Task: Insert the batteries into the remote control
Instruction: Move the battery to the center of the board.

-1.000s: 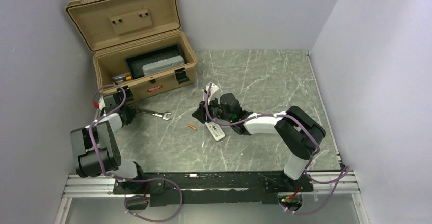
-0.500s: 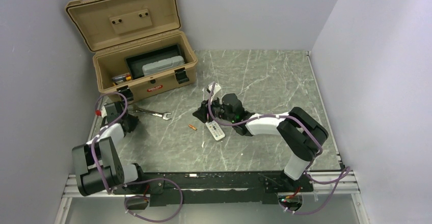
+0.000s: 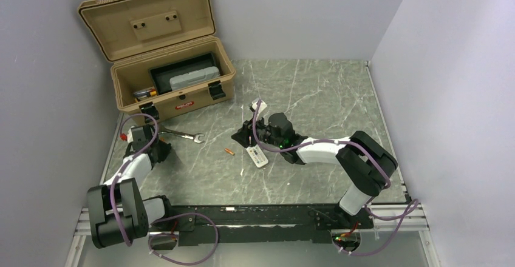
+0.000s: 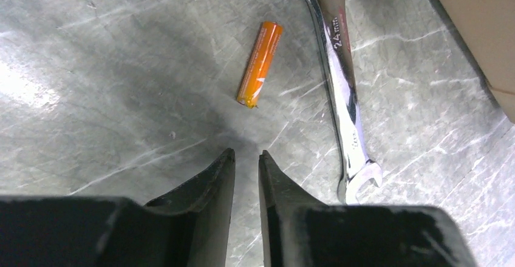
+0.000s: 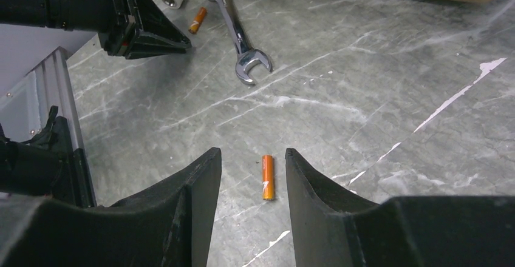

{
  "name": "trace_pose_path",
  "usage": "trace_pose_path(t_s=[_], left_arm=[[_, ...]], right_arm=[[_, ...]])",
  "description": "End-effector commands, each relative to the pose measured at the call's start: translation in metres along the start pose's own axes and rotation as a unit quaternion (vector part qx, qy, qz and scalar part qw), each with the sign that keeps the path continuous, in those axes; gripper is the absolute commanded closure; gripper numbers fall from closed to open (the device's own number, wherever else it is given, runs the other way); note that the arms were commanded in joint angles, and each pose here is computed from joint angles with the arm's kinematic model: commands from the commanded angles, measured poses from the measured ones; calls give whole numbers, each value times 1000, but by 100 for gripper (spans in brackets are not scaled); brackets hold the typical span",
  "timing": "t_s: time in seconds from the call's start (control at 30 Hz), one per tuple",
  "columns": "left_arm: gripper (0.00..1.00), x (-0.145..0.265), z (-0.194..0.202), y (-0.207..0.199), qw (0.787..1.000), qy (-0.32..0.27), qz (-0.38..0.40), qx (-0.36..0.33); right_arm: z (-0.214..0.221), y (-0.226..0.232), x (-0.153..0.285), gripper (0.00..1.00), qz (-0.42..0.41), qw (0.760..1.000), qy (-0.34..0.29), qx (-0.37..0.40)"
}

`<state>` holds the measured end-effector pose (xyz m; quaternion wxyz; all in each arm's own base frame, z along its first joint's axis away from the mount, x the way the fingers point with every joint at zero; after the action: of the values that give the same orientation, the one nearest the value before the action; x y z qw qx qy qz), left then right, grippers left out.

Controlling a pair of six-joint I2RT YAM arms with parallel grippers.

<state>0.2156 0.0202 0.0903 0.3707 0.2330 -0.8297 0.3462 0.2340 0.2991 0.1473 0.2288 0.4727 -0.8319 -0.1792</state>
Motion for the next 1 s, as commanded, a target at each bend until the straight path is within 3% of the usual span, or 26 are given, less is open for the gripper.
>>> trace_pose_path(t_s=[0.0, 0.23, 0.97], left_arm=[[71, 5, 2, 4, 1000, -1, -25, -4], [52, 19, -16, 5, 997, -45, -56, -38], [54, -10, -44, -12, 994, -37, -75, -64]], right_arm=[[-19, 11, 6, 54, -25, 999, -38, 11], [-19, 12, 5, 53, -28, 999, -38, 10], [-21, 7, 0, 53, -16, 999, -34, 16]])
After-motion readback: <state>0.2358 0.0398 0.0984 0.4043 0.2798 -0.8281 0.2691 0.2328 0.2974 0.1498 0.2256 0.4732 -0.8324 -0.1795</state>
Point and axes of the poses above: each gripper's point midway between its finger pads, its own x axis back along the fingers, its own y axis along the line the jaws close on, z = x × y, the point moved 9 cm from there along x, back along the fingers, and after that the axes turned 10 degrees about -x, right-handed, at the moved point
